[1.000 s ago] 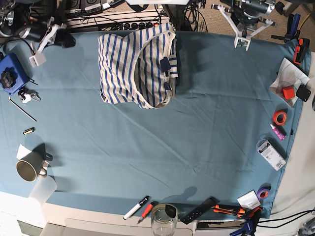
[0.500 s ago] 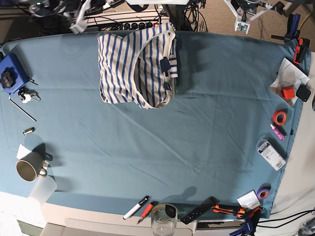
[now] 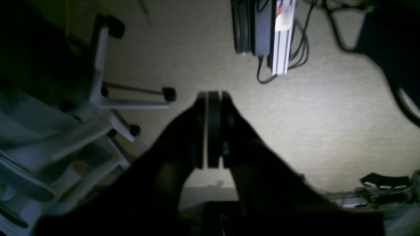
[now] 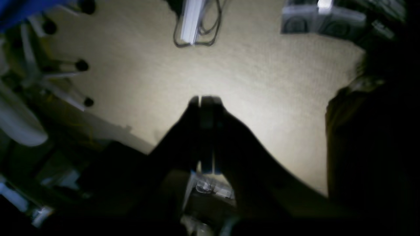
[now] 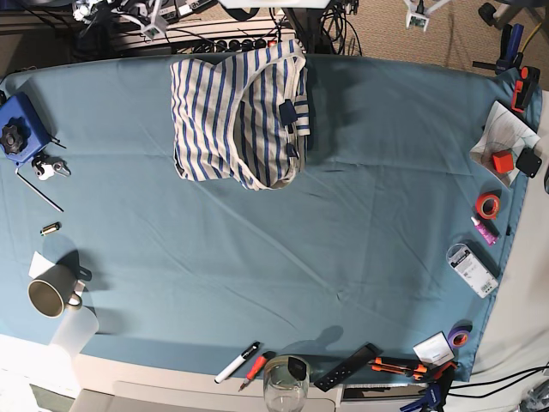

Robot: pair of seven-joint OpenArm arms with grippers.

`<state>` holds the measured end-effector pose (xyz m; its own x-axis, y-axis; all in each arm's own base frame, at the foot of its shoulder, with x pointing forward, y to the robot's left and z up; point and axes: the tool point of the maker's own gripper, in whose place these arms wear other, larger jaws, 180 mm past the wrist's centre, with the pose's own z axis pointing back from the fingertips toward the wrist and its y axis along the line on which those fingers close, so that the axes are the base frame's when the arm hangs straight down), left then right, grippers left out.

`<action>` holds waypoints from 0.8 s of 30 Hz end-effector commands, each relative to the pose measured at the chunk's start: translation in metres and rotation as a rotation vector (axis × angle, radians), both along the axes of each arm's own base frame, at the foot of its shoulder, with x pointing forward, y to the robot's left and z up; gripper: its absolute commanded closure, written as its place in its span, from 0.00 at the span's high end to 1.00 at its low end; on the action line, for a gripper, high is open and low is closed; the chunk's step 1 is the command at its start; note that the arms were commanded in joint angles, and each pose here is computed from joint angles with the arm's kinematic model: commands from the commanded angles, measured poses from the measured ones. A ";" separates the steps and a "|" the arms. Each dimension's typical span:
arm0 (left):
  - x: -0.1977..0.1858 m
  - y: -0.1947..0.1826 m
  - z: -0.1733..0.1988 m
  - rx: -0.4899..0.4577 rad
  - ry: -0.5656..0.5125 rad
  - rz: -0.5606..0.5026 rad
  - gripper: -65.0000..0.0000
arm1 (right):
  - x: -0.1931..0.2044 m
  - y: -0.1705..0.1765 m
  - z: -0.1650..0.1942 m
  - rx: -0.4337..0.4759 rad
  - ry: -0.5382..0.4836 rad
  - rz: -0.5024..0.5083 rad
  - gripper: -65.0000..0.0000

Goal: Fold the T-shirt properly

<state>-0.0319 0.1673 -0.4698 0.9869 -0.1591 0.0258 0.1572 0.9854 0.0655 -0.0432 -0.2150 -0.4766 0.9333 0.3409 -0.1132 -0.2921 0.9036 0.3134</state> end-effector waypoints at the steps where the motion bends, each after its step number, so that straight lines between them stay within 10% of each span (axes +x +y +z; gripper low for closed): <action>1: -0.008 0.002 -0.001 0.005 0.011 -0.003 0.00 | -0.010 -0.006 -0.002 -0.008 0.022 -0.006 0.00; 11: -0.033 0.011 -0.052 -0.005 0.002 0.027 0.00 | -0.032 -0.014 -0.061 0.030 0.120 -0.257 0.00; 24: -0.016 -0.009 -0.125 -0.167 -0.113 0.079 0.00 | 0.035 -0.027 -0.117 0.018 -0.114 -0.423 0.00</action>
<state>-0.0405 0.1586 -0.5962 0.9839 -0.0656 0.1662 0.0799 0.9935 -0.0810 -0.0052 -0.2358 -0.5959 0.9966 -0.0819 0.0103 0.0743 0.9440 0.3215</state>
